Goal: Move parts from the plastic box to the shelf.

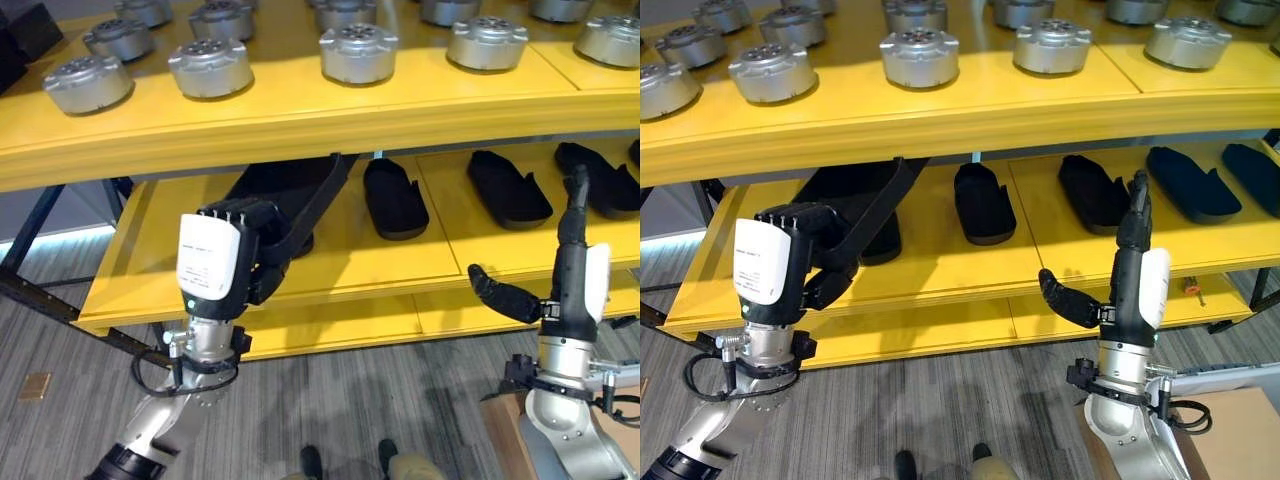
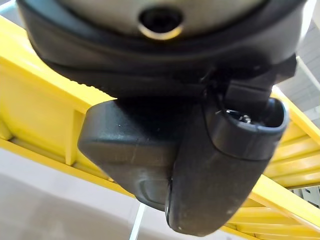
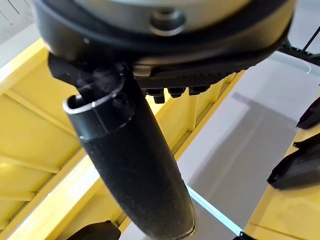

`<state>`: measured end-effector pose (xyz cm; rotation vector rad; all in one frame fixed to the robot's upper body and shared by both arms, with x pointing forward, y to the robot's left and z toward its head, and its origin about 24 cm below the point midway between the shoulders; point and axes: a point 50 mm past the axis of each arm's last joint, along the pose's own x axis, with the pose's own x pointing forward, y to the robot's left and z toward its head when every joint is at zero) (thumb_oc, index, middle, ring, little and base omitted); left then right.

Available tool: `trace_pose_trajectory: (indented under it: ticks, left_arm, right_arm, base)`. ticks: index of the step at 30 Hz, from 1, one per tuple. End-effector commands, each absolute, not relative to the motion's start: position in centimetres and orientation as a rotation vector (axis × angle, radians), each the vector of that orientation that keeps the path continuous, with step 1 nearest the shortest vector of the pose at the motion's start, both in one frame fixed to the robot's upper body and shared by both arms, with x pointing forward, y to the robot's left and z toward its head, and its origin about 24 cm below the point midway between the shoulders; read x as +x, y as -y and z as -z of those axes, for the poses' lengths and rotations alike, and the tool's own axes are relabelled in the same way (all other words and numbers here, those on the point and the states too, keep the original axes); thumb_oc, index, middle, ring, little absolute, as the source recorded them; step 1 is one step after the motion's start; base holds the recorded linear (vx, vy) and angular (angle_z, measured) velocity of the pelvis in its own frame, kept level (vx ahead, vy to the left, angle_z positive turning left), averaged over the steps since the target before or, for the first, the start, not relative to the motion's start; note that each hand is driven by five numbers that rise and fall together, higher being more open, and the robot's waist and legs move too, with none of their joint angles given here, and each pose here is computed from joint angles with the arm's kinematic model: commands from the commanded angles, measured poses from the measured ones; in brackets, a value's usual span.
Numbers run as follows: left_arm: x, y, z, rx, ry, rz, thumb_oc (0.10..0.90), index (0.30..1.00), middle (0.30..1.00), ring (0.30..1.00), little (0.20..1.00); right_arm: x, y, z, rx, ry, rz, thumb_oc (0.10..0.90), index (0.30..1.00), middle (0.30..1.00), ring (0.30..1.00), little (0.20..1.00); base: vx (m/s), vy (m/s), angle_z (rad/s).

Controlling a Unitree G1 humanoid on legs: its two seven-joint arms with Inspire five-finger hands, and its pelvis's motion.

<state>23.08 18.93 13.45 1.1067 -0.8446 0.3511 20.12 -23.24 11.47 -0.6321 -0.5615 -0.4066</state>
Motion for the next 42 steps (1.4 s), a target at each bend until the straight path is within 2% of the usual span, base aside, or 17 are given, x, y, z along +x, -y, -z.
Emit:
trace_pose_trajectory:
  ticks: [1,6,9,17,25,27,32,38,42]
  left_arm:
    - [23.2,-20.1,-19.1,0.973,1.07,-0.675,0.4,0.3,0.3,0.3,0.3]
    - [23.5,-20.9,-18.4,0.928,1.048,-0.679,0.4,0.3,0.3,0.3,0.3]
    - [23.1,-20.3,-18.8,0.946,1.084,-0.61,0.4,0.3,0.3,0.3,0.3]
    - [22.6,-21.6,-18.2,1.043,1.035,-0.591,0.4,0.3,0.3,0.3,0.3]
    - [23.3,-21.0,-17.7,1.048,0.998,-0.554,0.4,0.3,0.3,0.3,0.3]
    - [23.3,-21.3,-17.5,1.019,0.981,-0.568,0.4,0.3,0.3,0.3,0.3]
    - [23.5,-22.4,-16.6,1.014,0.873,-0.587,0.4,0.3,0.3,0.3,0.3]
    - [23.5,-24.4,-16.3,1.011,0.769,-0.753,0.4,0.3,0.3,0.3,0.3]
    - [24.4,-25.0,-15.2,0.959,0.66,-0.773,0.4,0.3,0.3,0.3,0.3]
  right_arm:
    - [20.2,24.2,-16.4,-0.537,0.851,0.425,0.9,1.0,1.0,1.0,1.0]
    - [20.1,24.8,-17.1,-0.562,0.856,0.405,0.9,1.0,1.0,1.0,1.0]
    - [19.3,25.7,-16.5,-0.522,0.798,0.464,0.9,1.0,1.0,1.0,1.0]
    - [21.1,23.3,-16.2,-0.499,0.791,0.439,0.9,1.0,1.0,1.0,1.0]
    - [20.5,25.0,-15.6,-0.599,0.785,0.547,0.9,1.0,1.0,1.0,1.0]
    - [20.0,26.2,-15.3,-0.652,0.775,0.62,0.9,1.0,1.0,1.0,1.0]
    - [19.2,26.8,-15.8,-0.69,0.803,0.651,0.9,1.0,1.0,1.0,1.0]
    - [19.7,27.4,-16.3,-0.683,0.853,0.653,0.9,1.0,1.0,1.0,1.0]
    - [19.1,28.2,-16.4,-0.697,0.863,0.696,0.9,1.0,1.0,1.0,1.0]
  base:
    - [0.16,0.381,-0.37]
    - [0.15,0.467,-0.26]
    - [0.21,0.534,0.31]
    - [0.09,0.329,-0.23]
    - [0.05,0.013,-0.01]
    - [0.1,-0.154,0.25]
    - [0.09,-0.12,0.01]
    - [0.02,-0.072,-0.31]
    - [0.07,0.096,-0.05]
